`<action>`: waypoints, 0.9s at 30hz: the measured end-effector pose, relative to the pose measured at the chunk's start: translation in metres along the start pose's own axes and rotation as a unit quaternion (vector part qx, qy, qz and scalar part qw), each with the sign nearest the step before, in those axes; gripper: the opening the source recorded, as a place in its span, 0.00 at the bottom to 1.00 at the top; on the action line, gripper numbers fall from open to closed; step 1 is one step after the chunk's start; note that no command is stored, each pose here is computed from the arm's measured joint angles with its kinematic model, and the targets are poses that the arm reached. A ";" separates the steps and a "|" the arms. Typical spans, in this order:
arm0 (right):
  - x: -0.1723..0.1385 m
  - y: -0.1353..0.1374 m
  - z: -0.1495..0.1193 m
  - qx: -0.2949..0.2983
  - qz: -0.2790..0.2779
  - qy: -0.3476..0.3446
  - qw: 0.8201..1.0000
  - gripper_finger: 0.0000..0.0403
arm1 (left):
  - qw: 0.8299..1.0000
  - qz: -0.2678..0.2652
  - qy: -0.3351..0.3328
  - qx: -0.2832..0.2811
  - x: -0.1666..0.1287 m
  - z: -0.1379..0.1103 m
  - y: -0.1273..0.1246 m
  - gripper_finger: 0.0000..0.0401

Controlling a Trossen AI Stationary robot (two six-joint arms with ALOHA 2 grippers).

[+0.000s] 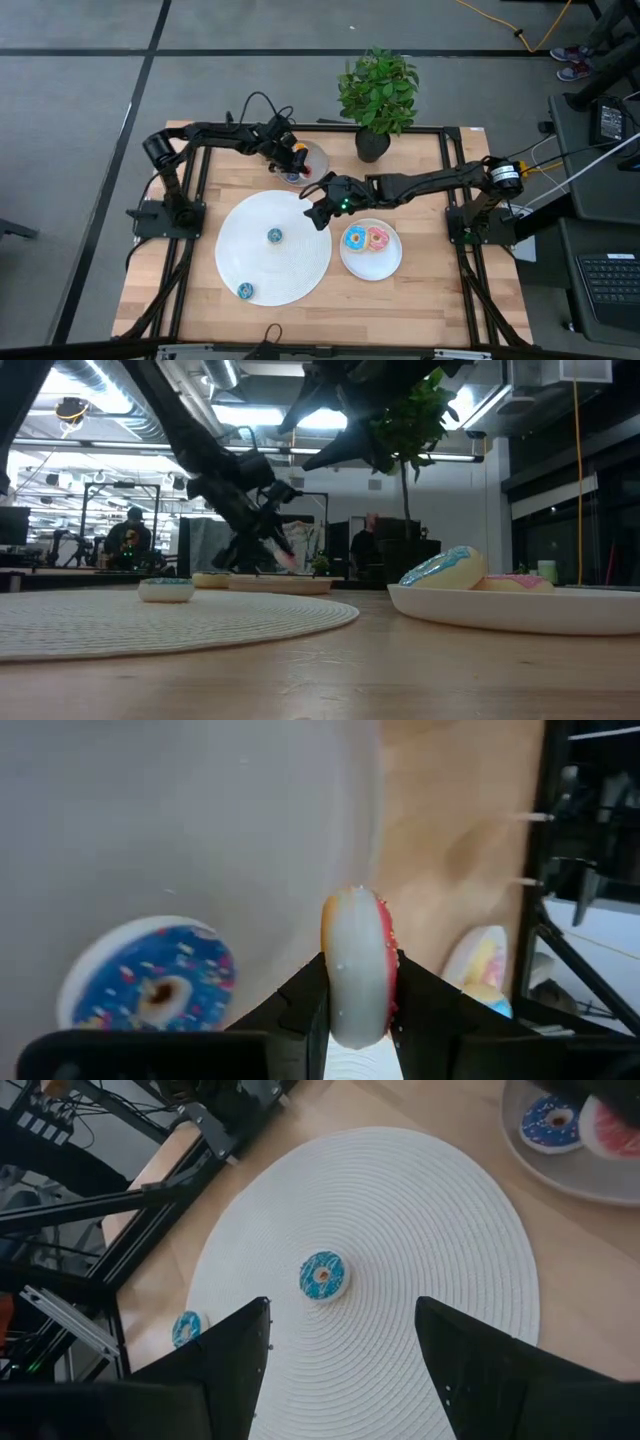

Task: Pick & Place donuts
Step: Put the small pink donut on the brown plate

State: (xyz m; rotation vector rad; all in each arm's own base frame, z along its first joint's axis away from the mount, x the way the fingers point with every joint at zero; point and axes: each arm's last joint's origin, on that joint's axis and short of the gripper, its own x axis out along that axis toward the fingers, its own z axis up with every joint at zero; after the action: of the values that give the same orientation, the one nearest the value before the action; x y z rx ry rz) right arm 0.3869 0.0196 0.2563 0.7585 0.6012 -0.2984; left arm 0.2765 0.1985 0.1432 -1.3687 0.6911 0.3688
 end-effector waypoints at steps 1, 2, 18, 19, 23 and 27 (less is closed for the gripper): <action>0.000 0.000 0.000 0.000 0.000 0.000 1.000 0.62 | 1.000 0.003 -0.001 -0.001 0.002 0.001 0.002 0.21; 0.000 0.000 0.000 0.001 0.000 0.000 1.000 0.62 | 1.000 0.004 -0.003 -0.001 0.003 0.002 0.004 0.21; 0.000 0.000 0.000 0.001 -0.001 0.000 1.000 0.62 | 0.999 0.003 -0.023 0.023 0.007 0.026 0.000 0.21; 0.000 0.000 0.000 0.001 -0.001 -0.001 1.000 0.62 | 1.000 0.006 -0.020 0.021 0.009 0.028 0.000 0.21; 0.000 -0.001 0.001 0.000 -0.001 -0.001 1.000 0.62 | 1.000 0.021 0.009 0.011 0.016 0.031 0.006 0.21; 0.000 -0.001 0.001 0.001 -0.002 -0.001 1.000 0.62 | 1.000 0.021 0.016 0.016 0.020 0.032 0.005 0.21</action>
State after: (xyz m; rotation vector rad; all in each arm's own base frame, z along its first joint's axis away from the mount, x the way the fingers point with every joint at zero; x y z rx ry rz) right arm 0.3869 0.0187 0.2564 0.7592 0.6002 -0.3027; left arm 0.2961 0.2276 0.1283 -1.3340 0.7496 0.3689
